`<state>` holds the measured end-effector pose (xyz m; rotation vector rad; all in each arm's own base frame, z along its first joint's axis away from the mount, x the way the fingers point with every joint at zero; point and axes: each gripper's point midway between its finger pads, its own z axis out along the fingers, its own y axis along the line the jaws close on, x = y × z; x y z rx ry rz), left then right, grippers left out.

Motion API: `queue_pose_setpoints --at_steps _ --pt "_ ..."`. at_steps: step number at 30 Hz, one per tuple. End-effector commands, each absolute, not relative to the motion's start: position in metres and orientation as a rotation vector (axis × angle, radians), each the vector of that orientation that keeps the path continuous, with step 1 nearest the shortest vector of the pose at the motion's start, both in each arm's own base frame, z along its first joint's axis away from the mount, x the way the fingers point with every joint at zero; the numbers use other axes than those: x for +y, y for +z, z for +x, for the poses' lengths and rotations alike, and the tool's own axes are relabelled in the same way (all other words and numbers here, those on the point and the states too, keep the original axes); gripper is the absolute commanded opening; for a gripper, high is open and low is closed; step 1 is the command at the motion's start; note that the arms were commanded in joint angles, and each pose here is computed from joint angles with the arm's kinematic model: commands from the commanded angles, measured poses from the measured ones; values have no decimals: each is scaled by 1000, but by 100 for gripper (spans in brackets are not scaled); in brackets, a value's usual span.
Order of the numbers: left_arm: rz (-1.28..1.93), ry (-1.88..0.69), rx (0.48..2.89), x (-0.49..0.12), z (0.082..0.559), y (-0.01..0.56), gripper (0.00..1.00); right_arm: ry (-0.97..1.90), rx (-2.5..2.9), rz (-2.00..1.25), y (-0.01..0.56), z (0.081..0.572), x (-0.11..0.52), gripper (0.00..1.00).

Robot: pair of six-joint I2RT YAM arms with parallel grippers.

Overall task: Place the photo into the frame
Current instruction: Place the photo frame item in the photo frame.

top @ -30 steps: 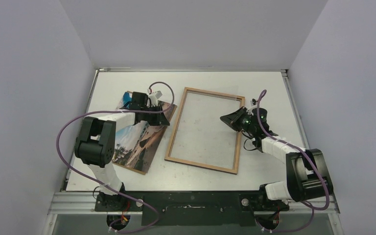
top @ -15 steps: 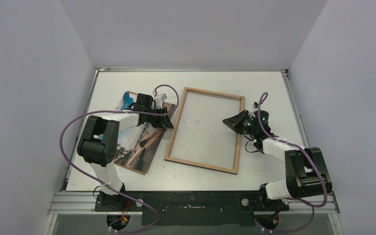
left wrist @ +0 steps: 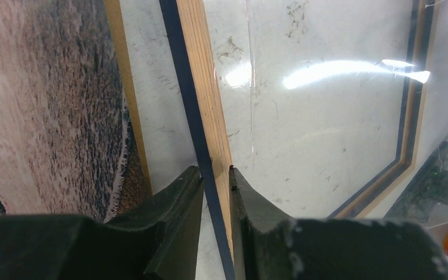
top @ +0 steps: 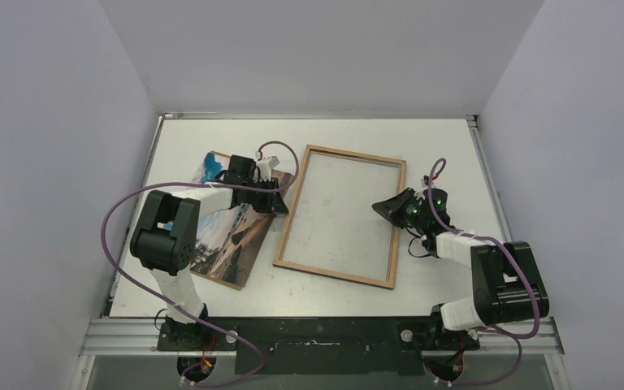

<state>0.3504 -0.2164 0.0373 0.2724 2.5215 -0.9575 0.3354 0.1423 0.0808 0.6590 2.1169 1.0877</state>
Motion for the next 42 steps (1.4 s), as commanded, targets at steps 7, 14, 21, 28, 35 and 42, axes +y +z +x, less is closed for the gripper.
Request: queue_pose_setpoints --at_steps 7,14,21,28,35,42 --pt "318 -951 2470 -223 365 49 20 1076 2060 603 84 346 139 5" --pt "328 -954 2475 -225 365 47 18 1068 2067 586 80 351 139 5" --pt "342 -952 2474 -228 366 47 17 1053 2070 552 84 356 137 5" --pt "346 -951 2470 -230 368 50 16 1073 2076 510 88 361 141 5" --pt "349 -943 2474 -230 369 49 16 1092 2091 473 89 364 144 5" --pt "349 -943 2477 -232 371 48 16 1111 2120 427 88 363 147 5"
